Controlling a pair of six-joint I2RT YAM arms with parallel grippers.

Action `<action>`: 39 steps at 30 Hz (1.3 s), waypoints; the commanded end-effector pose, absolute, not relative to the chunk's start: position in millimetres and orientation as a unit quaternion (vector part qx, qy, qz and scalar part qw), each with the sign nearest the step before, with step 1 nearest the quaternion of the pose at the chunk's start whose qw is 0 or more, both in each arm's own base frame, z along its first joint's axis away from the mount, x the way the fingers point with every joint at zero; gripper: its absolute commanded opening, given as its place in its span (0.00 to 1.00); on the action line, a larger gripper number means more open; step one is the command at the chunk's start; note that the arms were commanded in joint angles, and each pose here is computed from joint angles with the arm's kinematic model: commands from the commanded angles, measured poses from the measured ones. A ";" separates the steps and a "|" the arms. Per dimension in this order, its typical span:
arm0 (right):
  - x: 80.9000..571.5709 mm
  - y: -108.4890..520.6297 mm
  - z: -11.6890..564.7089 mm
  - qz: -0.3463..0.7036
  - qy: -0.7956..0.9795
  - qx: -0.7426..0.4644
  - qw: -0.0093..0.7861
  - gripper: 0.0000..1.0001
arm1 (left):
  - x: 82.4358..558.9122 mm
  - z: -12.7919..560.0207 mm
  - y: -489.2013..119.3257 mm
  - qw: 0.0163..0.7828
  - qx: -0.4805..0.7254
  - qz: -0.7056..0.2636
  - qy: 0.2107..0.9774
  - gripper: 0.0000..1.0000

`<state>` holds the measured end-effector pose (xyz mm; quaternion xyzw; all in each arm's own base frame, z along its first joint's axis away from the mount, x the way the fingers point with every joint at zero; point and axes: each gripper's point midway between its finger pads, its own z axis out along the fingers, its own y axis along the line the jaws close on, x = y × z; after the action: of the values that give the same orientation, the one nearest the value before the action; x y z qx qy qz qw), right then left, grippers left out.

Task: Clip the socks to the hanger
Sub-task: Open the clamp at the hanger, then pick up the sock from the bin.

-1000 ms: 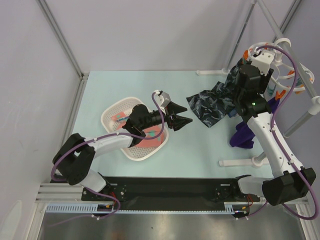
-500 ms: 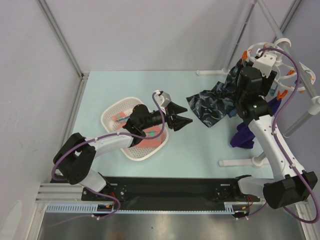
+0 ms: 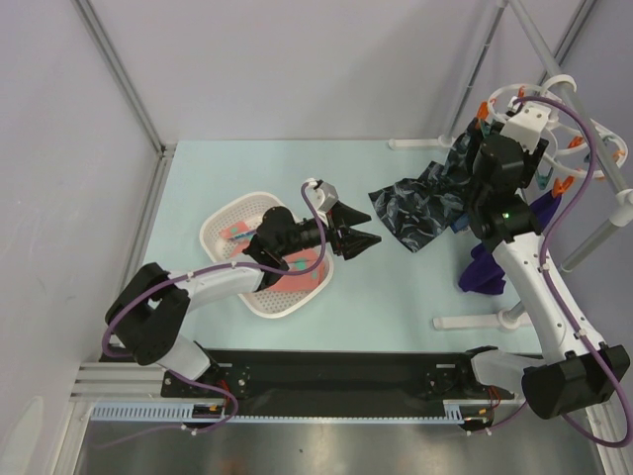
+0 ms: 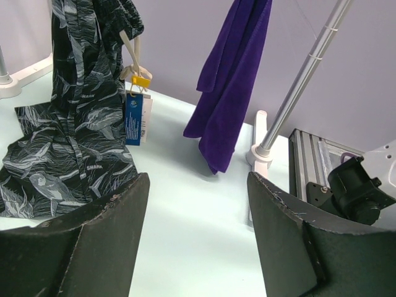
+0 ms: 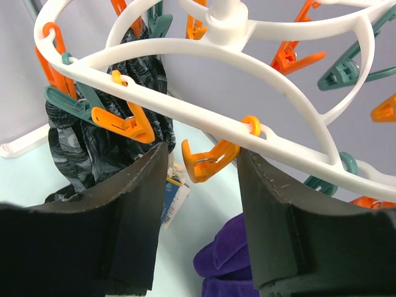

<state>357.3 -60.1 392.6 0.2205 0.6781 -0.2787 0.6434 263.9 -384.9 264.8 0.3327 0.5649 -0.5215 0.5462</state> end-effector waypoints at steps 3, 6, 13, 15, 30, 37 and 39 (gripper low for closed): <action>359.7 -61.2 408.1 -0.268 0.660 0.228 0.664 0.48 | 264.2 282.2 -385.1 0.561 0.340 -0.530 0.538 0.70; 359.6 -60.9 408.0 -0.263 0.660 0.231 0.665 0.43 | 263.8 281.6 -385.3 0.560 0.340 -0.530 0.539 0.70; 358.6 -59.8 403.8 -0.256 0.665 0.235 0.662 0.29 | 264.4 280.9 -385.3 0.559 0.340 -0.530 0.540 0.70; 358.5 -59.9 401.6 -0.256 0.668 0.234 0.659 0.20 | 263.9 280.8 -385.0 0.559 0.340 -0.530 0.540 0.70; 360.5 -49.2 397.3 -0.224 0.705 0.225 0.635 0.00 | 291.9 304.4 -360.3 0.560 0.220 -0.496 0.626 0.71; 366.3 -38.4 399.9 -0.195 0.725 0.211 0.626 0.00 | 315.3 272.9 -279.3 0.542 0.085 -0.374 0.748 0.85; 368.1 -33.6 397.3 -0.183 0.732 0.205 0.624 0.00 | 319.8 256.2 -253.7 0.524 0.058 -0.329 0.784 0.87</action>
<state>365.4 -42.9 390.6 0.2106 0.7243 -0.2173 0.6195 305.4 -301.9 274.7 0.1385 0.7197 -0.4103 0.5427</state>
